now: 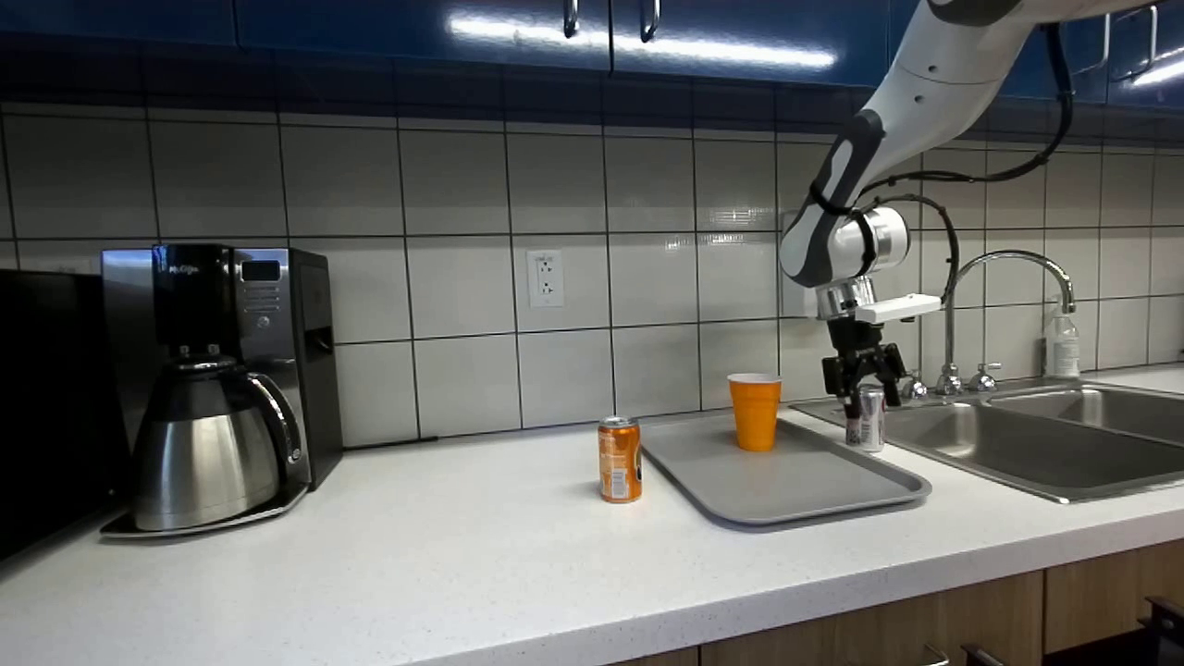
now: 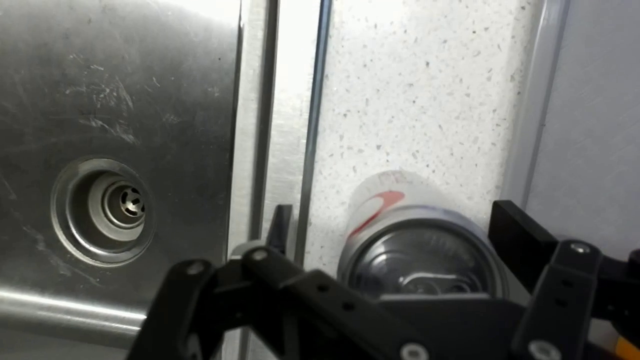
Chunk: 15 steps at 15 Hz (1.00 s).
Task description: Pick up the silver coke can and place it on the gray tray, pick up the orange fanta can and place it on the gray tray
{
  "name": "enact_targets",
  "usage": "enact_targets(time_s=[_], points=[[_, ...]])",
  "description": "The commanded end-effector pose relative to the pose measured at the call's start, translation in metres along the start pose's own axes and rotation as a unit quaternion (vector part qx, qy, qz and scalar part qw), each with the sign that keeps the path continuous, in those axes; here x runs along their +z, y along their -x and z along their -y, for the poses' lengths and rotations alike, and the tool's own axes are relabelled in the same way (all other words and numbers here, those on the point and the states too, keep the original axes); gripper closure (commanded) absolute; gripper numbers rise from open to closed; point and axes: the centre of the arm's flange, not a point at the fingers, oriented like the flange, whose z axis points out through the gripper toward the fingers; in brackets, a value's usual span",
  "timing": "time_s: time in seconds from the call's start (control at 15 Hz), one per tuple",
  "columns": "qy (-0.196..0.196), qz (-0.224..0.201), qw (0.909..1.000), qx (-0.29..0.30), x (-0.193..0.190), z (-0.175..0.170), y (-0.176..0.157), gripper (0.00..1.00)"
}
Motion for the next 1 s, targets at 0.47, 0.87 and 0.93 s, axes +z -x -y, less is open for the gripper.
enact_targets(time_s=[0.47,0.87,0.93], points=[[0.006,-0.024,0.9992,-0.031,-0.003,-0.002,0.012,0.55],[0.008,-0.031,0.9988,-0.037,-0.011,0.000,0.019,0.61],[0.010,-0.035,0.9987,-0.036,-0.017,0.001,0.023,0.61]])
